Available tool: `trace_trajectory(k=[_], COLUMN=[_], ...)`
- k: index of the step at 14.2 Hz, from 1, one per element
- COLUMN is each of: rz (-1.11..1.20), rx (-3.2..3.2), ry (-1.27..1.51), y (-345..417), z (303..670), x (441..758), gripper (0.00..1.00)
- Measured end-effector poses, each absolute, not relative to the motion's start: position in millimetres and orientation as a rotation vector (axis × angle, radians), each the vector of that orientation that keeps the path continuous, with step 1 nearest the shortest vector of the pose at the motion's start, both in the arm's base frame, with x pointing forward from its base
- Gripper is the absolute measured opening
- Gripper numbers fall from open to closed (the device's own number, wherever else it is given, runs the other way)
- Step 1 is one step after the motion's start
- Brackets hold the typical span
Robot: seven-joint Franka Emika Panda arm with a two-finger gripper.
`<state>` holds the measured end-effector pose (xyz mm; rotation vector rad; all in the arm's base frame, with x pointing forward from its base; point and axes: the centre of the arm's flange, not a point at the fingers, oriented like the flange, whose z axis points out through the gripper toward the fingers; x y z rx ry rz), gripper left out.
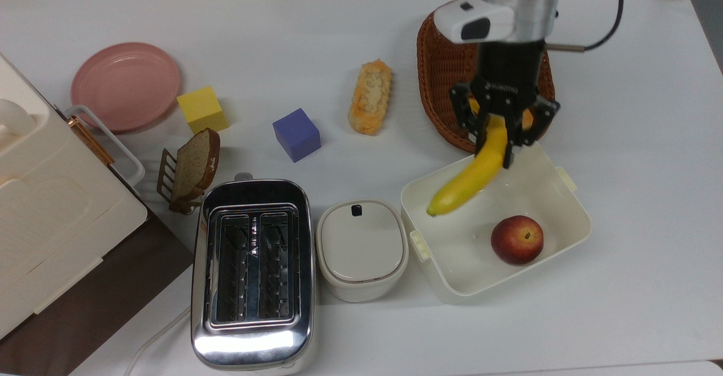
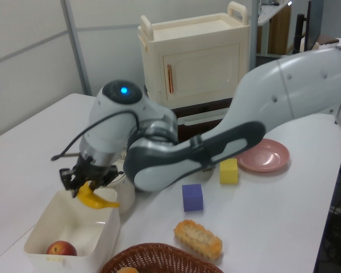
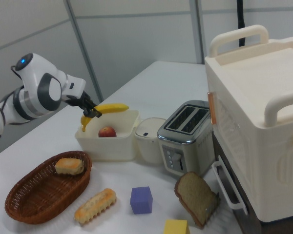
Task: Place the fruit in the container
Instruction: 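Lift the banana and carry it over the white container, then lower the banana into the container beside the apple and open the gripper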
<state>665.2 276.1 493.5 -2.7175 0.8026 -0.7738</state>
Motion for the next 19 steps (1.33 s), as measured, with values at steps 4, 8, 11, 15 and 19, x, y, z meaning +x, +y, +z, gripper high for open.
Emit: trace_trajectory(k=[4,8,11,15,19], rz=[-0.830,-0.841,-0.861,-0.864,-0.892], rx=[-2.736,-2.761,-2.781,-2.790,-2.816], ry=[0.760,0.723,0.702,0.699,0.667], y=[285.4,292.8,292.7,291.7,292.0], z=[462.6,445.3,441.3,437.3,431.7], x=[680.6,682.8,683.5,684.5,685.2], gripper=[0.41,0.41,0.41,0.39,0.63])
